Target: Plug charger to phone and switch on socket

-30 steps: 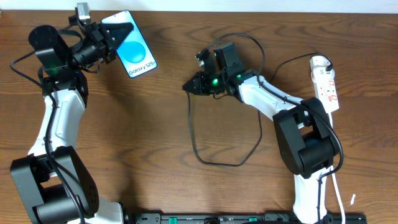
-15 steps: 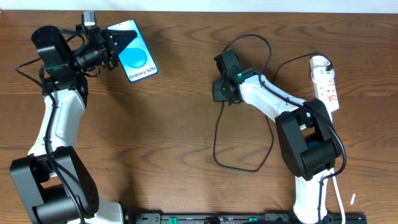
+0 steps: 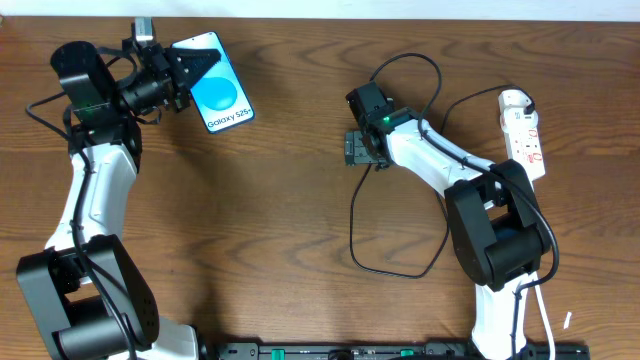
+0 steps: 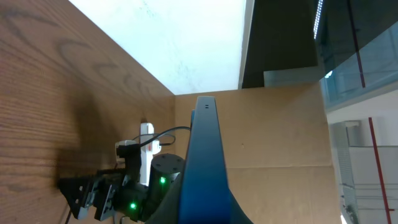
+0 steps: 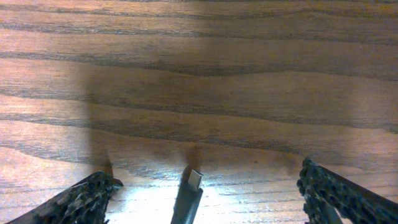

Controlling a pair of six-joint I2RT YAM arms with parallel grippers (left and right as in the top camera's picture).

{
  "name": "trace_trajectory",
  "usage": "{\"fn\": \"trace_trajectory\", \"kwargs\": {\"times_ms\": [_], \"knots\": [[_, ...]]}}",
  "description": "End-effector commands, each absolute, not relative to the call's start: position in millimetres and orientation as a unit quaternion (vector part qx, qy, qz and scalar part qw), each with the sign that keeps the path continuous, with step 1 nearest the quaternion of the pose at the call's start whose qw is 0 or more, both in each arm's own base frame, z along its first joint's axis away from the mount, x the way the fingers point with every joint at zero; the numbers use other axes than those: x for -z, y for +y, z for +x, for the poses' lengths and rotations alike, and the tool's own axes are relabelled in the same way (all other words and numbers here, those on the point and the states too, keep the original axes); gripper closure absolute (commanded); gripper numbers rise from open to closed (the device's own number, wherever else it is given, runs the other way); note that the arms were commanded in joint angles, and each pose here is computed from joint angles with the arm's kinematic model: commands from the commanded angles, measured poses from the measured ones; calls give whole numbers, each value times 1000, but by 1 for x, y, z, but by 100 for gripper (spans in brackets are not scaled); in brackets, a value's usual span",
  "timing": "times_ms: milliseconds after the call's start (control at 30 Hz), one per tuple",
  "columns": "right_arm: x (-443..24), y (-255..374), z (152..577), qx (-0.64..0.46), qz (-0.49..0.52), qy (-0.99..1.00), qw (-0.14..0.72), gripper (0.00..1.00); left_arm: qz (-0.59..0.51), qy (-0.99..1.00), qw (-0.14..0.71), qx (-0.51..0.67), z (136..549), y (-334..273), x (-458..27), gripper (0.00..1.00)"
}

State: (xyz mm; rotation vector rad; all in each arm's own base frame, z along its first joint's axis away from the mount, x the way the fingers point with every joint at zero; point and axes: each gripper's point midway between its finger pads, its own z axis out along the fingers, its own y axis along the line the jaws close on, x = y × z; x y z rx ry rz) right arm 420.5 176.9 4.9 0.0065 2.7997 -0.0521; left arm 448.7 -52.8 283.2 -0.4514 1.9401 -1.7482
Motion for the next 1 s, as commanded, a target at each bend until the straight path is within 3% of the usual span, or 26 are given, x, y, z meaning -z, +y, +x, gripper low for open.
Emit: {"fn": "trace_trajectory", "kwargs": {"times_ms": [0,567,633,800,967], "knots": [[-19,176,427,13,31,982,188,5,-134,711,264,637,445,-53,-297,93],[7,180,382,2,125,985,115,8,-121,714,276,632,445,-53,-296,92],[9,181,379,1,131,985,113,14,-121,714,276,632,445,-53,-296,92],[10,186,377,-2,134,985,113,44,-121,714,276,632,445,-53,-296,93],[10,188,380,-7,134,984,118,53,-121,714,276,632,445,-53,-296,93]]}}
